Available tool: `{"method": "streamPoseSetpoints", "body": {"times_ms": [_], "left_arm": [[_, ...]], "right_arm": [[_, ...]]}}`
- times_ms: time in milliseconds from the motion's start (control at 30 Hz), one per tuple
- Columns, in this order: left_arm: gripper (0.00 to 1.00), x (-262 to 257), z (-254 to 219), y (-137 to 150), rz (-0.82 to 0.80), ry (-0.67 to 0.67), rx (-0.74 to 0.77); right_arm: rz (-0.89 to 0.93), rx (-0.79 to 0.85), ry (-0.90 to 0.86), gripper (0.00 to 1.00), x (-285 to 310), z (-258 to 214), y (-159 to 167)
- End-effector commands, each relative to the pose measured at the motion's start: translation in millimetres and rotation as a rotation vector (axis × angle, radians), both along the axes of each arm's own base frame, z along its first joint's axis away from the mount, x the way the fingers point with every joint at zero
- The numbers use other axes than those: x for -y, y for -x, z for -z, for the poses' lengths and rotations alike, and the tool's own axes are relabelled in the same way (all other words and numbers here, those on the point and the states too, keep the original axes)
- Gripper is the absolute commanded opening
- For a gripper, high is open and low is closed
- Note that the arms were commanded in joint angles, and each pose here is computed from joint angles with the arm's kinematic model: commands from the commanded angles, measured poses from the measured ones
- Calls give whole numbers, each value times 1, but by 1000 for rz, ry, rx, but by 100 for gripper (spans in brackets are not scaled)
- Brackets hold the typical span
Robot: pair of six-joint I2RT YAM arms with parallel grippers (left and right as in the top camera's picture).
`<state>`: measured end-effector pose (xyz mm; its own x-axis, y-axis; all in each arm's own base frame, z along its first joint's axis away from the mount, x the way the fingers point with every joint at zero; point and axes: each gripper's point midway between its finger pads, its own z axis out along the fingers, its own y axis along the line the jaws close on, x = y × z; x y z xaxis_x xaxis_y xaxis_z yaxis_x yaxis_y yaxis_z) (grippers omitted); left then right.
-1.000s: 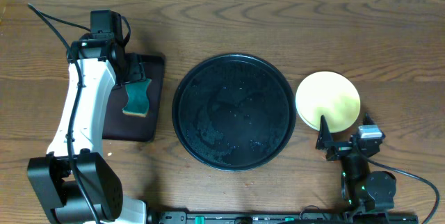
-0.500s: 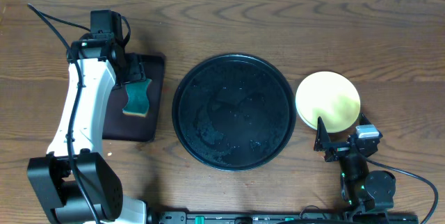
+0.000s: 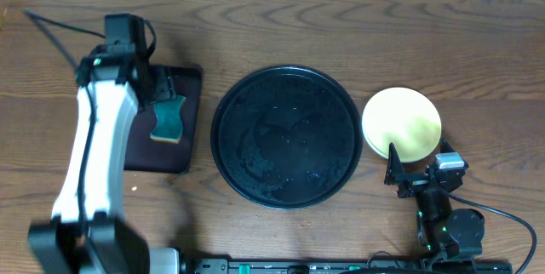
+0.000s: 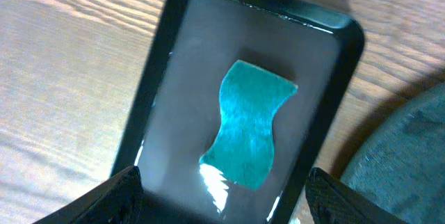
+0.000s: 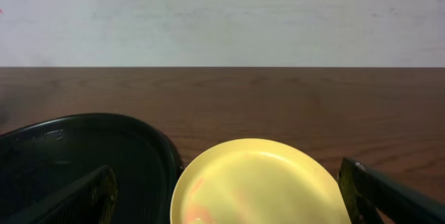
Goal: Clean dirty plates on tray and stack at the side
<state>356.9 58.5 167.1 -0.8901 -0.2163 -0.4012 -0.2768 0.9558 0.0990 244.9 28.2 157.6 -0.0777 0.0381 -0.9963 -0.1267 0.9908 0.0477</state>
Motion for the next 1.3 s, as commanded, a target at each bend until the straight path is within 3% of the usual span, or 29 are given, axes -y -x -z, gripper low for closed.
{"method": "streamPoseSetpoints", "body": {"times_ms": [0, 233, 400, 633, 767, 1267], "left_arm": [[76, -4, -40, 22, -19, -36, 119], [76, 8, -94, 51, 8, -28, 527], [76, 15, -99, 79, 33, -24, 749], [75, 53, -85, 105, 325, -98, 985], [76, 65, -60, 114, 419, -134, 1026], [76, 66, 23, 116, 451, -160, 976]], "right_arm": [[2, -5, -11, 99, 1, 1, 0], [2, -8, -10, 99, 1, 2, 0], [2, -9, -10, 99, 1, 2, 0], [2, -9, -10, 99, 1, 2, 0], [2, -9, -10, 99, 1, 2, 0], [2, -10, -10, 99, 1, 2, 0]]}}
